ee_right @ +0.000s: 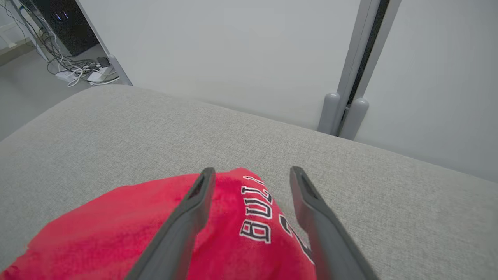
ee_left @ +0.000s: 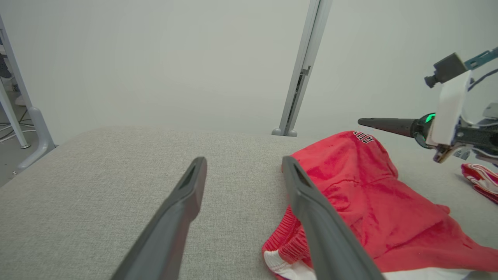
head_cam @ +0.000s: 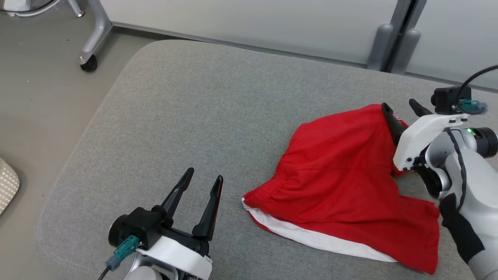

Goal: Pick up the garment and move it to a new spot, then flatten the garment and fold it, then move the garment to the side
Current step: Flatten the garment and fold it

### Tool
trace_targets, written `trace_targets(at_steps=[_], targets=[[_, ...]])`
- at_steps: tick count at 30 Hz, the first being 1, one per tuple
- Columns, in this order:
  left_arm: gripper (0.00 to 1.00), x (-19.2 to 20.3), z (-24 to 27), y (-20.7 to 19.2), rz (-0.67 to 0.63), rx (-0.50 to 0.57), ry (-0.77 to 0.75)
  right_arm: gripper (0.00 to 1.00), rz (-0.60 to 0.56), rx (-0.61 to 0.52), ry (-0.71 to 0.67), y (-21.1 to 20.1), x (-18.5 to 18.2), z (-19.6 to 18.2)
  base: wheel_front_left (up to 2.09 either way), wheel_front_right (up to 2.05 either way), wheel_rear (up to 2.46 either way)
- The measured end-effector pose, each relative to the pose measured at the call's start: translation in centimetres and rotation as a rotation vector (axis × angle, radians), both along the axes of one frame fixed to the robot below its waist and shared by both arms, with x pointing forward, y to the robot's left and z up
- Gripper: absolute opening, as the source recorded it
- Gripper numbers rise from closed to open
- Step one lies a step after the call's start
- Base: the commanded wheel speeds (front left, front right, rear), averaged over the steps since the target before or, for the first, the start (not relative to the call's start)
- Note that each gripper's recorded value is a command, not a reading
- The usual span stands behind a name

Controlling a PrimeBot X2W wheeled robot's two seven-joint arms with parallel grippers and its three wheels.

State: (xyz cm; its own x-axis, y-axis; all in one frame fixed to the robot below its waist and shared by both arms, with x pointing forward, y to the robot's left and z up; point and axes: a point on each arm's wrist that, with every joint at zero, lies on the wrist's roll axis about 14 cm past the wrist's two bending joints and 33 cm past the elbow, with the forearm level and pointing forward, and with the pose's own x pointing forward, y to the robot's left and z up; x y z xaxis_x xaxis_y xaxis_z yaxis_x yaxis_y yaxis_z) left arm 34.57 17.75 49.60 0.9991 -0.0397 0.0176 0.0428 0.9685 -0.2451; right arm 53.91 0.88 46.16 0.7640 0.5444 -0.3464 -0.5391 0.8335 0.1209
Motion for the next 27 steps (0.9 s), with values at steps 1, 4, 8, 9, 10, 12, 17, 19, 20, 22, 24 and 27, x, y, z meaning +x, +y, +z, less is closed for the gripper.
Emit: trace_targets(at_steps=[1,4,8,9,10,12,17,19,20,22,24,27], targets=[[1.0,-0.1,0.0,0.0,-0.003,0.004,-0.002,1.0,-0.002,0.015,-0.031,0.1,-0.2,0.7,0.0,0.0,0.0],[1.0,-0.5,0.3,0.2,0.004,0.003,-0.012,1.0,-0.023,0.059,-0.126,-0.5,-1.1,2.5,0.0,0.0,0.0],[1.0,-1.1,1.2,1.6,0.04,0.025,-0.042,1.0,-0.059,0.125,-0.238,-2.0,-3.1,4.7,0.0,0.0,0.0],[1.0,-1.2,1.4,1.9,0.046,0.029,-0.049,1.0,-0.073,0.138,-0.263,-2.7,-3.5,5.3,0.0,0.0,0.0],[1.0,-1.3,1.7,2.1,0.049,0.032,-0.06,1.0,-0.094,0.159,-0.285,-3.4,-3.8,6.0,0.0,0.0,0.0],[1.0,-1.4,2.3,2.5,0.054,0.044,-0.081,1.0,-0.132,0.2,-0.351,-5.3,-5.3,8.0,0.0,0.0,0.0],[1.0,-1.0,4.0,2.2,0.051,0.042,-0.135,1.0,-0.239,0.238,-0.495,-10.6,-7.9,11.4,0.0,0.0,0.0],[1.0,-1.0,4.2,1.9,0.039,0.041,-0.142,1.0,-0.277,0.24,-0.532,-12.4,-9.6,11.8,0.0,0.0,0.0],[1.0,-0.9,4.4,1.8,0.036,0.042,-0.148,1.0,-0.293,0.236,-0.55,-13.2,-10.6,11.9,0.0,0.0,0.0],[1.0,-0.8,4.8,1.2,0.021,0.045,-0.163,1.0,-0.328,0.237,-0.567,-14.5,-12.5,11.7,0.0,0.0,0.0],[1.0,-0.9,4.8,0.7,0.007,0.044,-0.165,1.0,-0.366,0.238,-0.576,-15.6,-14.3,11.4,0.0,0.0,0.0],[1.0,-1.2,4.2,0.0,-0.015,0.046,-0.151,1.0,-0.405,0.206,-0.545,-16.6,-16.9,9.4,0.0,0.0,0.0]])
